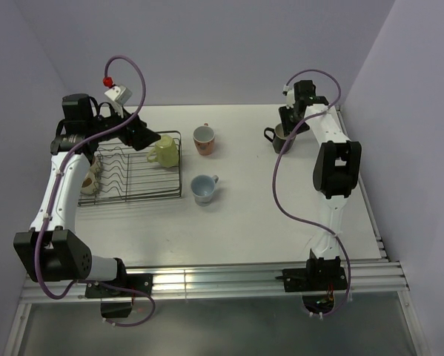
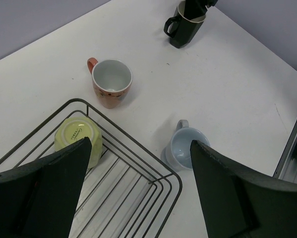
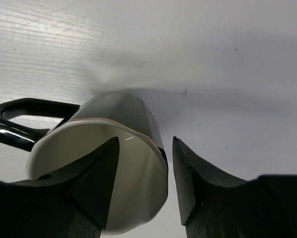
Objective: Load the cups into the dish rack
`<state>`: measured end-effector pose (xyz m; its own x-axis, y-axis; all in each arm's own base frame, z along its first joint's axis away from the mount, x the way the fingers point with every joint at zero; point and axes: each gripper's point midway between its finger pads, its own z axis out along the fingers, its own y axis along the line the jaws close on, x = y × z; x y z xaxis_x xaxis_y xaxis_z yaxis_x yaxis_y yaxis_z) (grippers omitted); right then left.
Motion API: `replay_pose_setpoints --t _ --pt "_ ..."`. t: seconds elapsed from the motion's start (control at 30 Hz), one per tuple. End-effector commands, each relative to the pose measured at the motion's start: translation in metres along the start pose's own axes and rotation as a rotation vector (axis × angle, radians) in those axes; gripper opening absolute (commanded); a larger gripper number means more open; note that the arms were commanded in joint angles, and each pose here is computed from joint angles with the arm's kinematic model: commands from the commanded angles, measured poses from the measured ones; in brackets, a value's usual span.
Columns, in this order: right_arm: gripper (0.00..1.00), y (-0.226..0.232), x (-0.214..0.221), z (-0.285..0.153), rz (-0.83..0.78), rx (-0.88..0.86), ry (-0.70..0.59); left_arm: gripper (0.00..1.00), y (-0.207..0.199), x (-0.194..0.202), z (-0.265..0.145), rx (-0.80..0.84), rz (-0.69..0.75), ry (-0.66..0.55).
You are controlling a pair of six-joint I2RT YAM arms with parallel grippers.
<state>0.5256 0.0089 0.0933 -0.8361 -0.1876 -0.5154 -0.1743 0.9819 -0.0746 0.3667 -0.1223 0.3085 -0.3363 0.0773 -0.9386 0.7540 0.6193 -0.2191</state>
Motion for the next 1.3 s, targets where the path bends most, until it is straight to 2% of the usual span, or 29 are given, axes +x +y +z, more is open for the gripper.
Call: replay_pose_setpoints --t 0.0,0.07,0.37,0.4,0.47,0.5,0.53,0.7,0.8,0.97,1.03,1.07,1.1,1.2,1.27 --pt "0.54 -0.002 -0.01 0.004 0.041 -0.021 -0.051 0.89 -0.007 -0.01 0.0 0.037 0.017 -0.038" --pt "0.51 0.0 -0.009 0.007 0.052 -0.032 -0.048 0.88 -0.008 -0.009 0.0 0.037 0.015 -0.037" --pt "0.27 0.005 -0.001 0.013 0.074 -0.056 -0.03 0.89 -0.007 -0.005 0.001 0.031 -0.011 -0.031" --pt "0.19 0.007 0.0 0.012 0.082 -0.065 -0.029 0.89 -0.008 -0.004 0.001 0.036 -0.018 -0.03" --pt "0.14 0.01 0.0 0.01 0.09 -0.077 -0.031 0.9 -0.01 -0.004 0.001 0.049 -0.035 -0.028" --pt "0.05 0.01 0.0 0.009 0.092 -0.077 -0.033 0.9 -0.01 -0.004 0.002 0.052 -0.037 -0.028" --pt "0.01 0.009 0.001 0.009 0.091 -0.076 -0.032 0.89 -0.011 -0.004 0.002 0.054 -0.039 -0.027" --pt "0.0 0.001 0.006 0.002 0.123 -0.096 -0.038 0.92 -0.011 -0.002 0.001 0.043 -0.059 -0.029" --pt "0.0 0.005 -0.007 -0.027 0.129 -0.173 -0.101 0.98 -0.016 -0.006 -0.002 0.062 -0.107 -0.047" --pt "0.0 0.027 -0.059 -0.129 0.133 -0.39 -0.322 0.99 -0.04 -0.023 -0.016 0.205 -0.132 -0.112" --pt "0.0 0.051 -0.076 -0.174 0.141 -0.534 -0.409 0.99 -0.057 -0.026 -0.024 0.275 -0.11 -0.142" --pt "0.0 0.061 -0.081 -0.189 0.158 -0.586 -0.435 0.99 -0.064 -0.03 -0.027 0.296 -0.159 -0.153" --pt "0.0 0.076 -0.085 -0.216 0.184 -0.664 -0.464 0.99 -0.073 -0.048 -0.033 0.317 -0.05 -0.216" --pt "0.0 0.11 -0.091 -0.257 0.171 -0.766 -0.524 0.98 -0.083 -0.06 -0.039 0.357 -0.074 -0.236" --pt "0.0 0.136 -0.091 -0.283 0.178 -0.844 -0.554 0.98 -0.09 -0.072 -0.044 0.368 -0.037 -0.246"
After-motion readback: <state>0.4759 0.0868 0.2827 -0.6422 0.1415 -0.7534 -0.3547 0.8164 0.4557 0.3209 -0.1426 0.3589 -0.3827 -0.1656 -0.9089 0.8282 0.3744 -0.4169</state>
